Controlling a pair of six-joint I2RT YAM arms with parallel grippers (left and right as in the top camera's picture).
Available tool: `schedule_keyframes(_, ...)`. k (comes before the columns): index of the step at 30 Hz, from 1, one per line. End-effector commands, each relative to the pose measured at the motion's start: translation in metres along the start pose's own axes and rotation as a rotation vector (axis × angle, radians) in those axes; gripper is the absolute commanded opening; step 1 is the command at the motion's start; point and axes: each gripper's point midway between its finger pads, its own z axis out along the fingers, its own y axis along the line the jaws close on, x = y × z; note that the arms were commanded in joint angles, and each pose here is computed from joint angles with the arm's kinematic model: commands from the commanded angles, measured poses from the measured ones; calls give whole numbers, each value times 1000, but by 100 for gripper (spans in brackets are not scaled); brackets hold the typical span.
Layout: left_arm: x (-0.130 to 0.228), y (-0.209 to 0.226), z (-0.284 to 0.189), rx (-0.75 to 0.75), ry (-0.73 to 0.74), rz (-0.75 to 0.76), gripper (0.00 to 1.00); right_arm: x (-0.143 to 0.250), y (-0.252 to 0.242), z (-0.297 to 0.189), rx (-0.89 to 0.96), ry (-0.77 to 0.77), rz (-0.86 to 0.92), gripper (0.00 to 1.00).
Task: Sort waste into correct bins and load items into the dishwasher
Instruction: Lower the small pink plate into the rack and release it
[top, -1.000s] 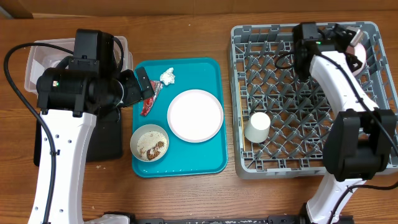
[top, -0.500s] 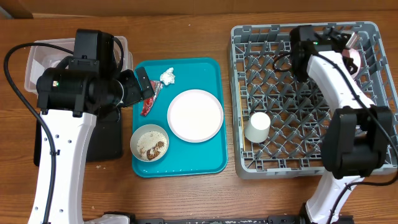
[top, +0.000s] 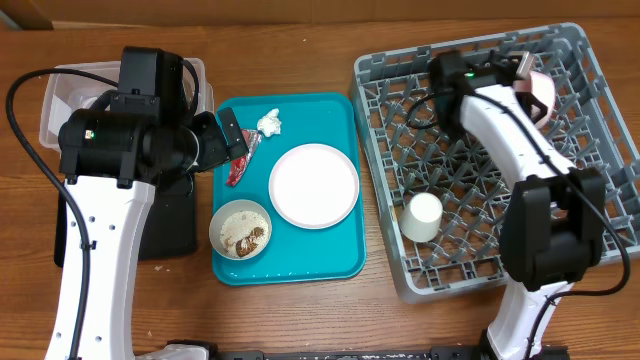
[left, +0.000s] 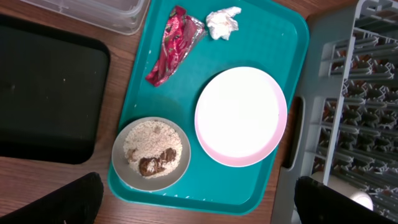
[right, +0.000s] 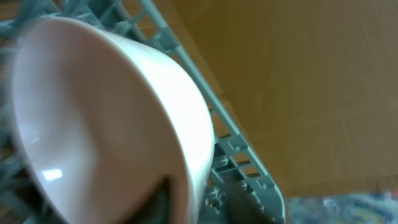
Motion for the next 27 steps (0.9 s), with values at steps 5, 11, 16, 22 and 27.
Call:
schedule_keyframes(5,-4,1,-2,-7,-16,-11,100,-20,2,-46,-111,-71,83,57)
schedule_keyframes(11,-4,1,-2,-7,-16,-11,100,-32,0,-60,-200,-72,109,58)
schedule_keyframes(16,-4,1,-2,-7,-16,-11,100,-33,7,-61,-240,-66,92,58)
schedule_keyframes(22,-4,1,-2,-7,-16,-11,100,-43,-16,-63,-266,-65,236,54)
schedule_keyframes(27,-4,1,-2,-7,-16,-11,100,-52,-45,-53,-328,-30,362,19)
